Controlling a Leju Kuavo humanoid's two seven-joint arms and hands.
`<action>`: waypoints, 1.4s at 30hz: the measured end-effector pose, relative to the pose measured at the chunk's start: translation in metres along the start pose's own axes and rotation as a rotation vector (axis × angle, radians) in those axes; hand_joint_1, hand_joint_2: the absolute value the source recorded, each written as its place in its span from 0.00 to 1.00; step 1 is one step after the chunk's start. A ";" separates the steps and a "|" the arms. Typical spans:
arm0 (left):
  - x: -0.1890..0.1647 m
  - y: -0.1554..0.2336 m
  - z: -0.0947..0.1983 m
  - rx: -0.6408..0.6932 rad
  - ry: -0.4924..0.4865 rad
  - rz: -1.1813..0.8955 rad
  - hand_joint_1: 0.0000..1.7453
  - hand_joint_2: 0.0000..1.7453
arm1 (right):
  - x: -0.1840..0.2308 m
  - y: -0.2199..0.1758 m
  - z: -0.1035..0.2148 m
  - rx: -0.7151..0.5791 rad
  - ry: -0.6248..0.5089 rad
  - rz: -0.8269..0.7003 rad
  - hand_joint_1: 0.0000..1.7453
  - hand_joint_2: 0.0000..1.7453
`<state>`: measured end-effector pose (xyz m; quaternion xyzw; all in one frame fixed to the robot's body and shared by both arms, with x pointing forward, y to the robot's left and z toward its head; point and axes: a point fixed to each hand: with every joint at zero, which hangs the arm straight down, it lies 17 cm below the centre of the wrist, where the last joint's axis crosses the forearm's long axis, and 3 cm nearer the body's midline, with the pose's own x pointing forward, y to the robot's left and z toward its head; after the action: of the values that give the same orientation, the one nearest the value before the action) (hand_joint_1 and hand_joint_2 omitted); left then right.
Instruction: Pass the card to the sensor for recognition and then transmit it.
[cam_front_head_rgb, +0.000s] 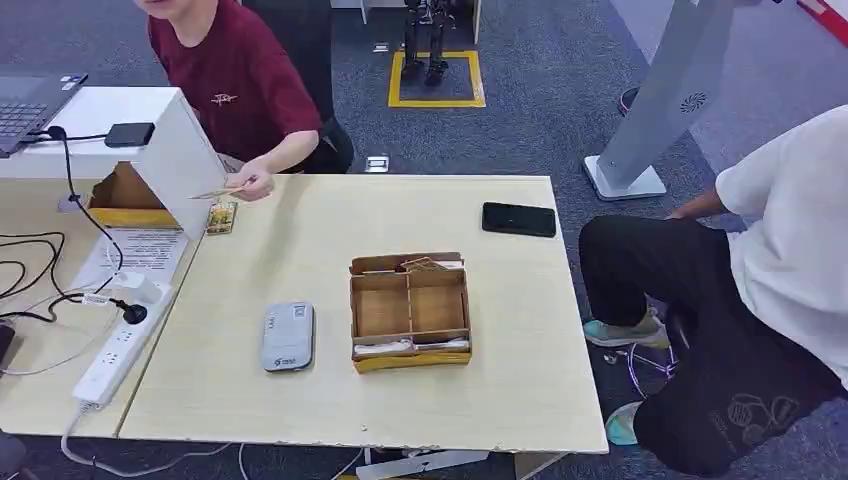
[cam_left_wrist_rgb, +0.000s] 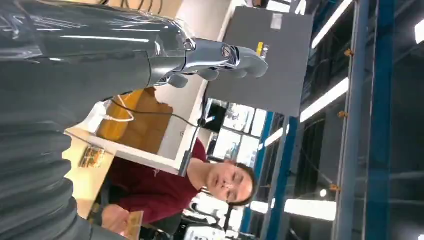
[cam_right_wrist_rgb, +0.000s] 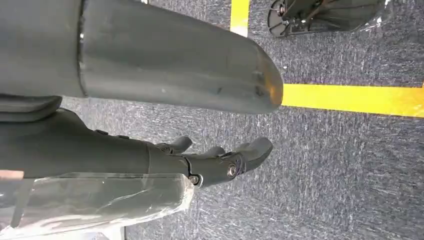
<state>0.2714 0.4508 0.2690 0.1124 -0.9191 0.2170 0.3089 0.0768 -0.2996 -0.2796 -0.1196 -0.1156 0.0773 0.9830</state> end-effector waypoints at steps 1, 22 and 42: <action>0.000 -0.001 0.000 -0.006 0.001 -0.017 0.00 1.00 | 0.000 0.000 0.000 0.000 0.000 -0.001 0.00 0.00; 0.016 -0.108 0.035 -0.354 -0.339 -0.967 0.00 1.00 | 0.006 0.000 -0.001 0.008 -0.022 0.036 0.00 0.00; -0.005 -0.158 0.080 -0.716 -0.575 -1.253 0.00 1.00 | 0.008 -0.001 -0.001 0.009 -0.033 0.052 0.00 0.00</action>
<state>0.2875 0.2746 0.2610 0.5564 -0.7421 -0.3461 0.1411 0.0853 -0.2992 -0.2784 -0.1167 -0.1284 0.1051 0.9792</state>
